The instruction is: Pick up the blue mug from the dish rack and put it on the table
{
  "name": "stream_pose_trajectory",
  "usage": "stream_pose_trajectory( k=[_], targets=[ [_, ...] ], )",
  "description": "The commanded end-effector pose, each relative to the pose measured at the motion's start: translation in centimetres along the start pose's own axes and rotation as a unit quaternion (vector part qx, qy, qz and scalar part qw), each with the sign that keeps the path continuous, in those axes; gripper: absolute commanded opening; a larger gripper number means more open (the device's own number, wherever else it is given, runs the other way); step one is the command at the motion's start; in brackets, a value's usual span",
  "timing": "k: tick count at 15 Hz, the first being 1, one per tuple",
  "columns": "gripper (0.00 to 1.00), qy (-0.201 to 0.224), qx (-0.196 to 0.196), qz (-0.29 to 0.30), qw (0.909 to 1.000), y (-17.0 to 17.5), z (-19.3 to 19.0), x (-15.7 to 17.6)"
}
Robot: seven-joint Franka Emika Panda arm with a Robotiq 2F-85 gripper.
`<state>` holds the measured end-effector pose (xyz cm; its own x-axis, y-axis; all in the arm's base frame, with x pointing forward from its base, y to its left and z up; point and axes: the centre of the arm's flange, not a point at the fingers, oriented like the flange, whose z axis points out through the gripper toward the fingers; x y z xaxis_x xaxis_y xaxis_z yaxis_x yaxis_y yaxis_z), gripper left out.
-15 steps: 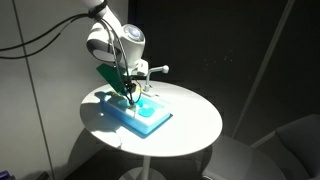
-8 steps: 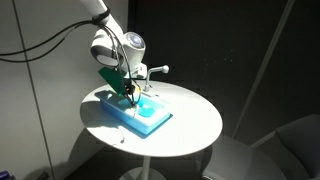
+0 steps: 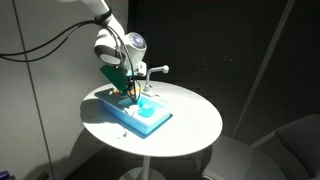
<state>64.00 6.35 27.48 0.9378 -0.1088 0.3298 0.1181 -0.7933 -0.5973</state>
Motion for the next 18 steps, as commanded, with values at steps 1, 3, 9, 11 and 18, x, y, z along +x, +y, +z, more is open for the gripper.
stream_pose_trajectory(
  k=[1,3,9,11,18],
  targets=[
    [1.00,-0.002,0.013,-0.012,0.9998,0.0,0.8,0.9],
    [1.00,-0.004,0.015,-0.010,0.9998,0.1,1.1,0.7],
    [1.00,-0.009,0.017,-0.008,0.9998,0.1,2.0,0.6],
    [1.00,-0.012,0.019,-0.009,0.9997,0.0,2.4,0.6],
    [1.00,-0.020,0.027,-0.007,0.9994,0.1,3.8,0.6]
  ],
)
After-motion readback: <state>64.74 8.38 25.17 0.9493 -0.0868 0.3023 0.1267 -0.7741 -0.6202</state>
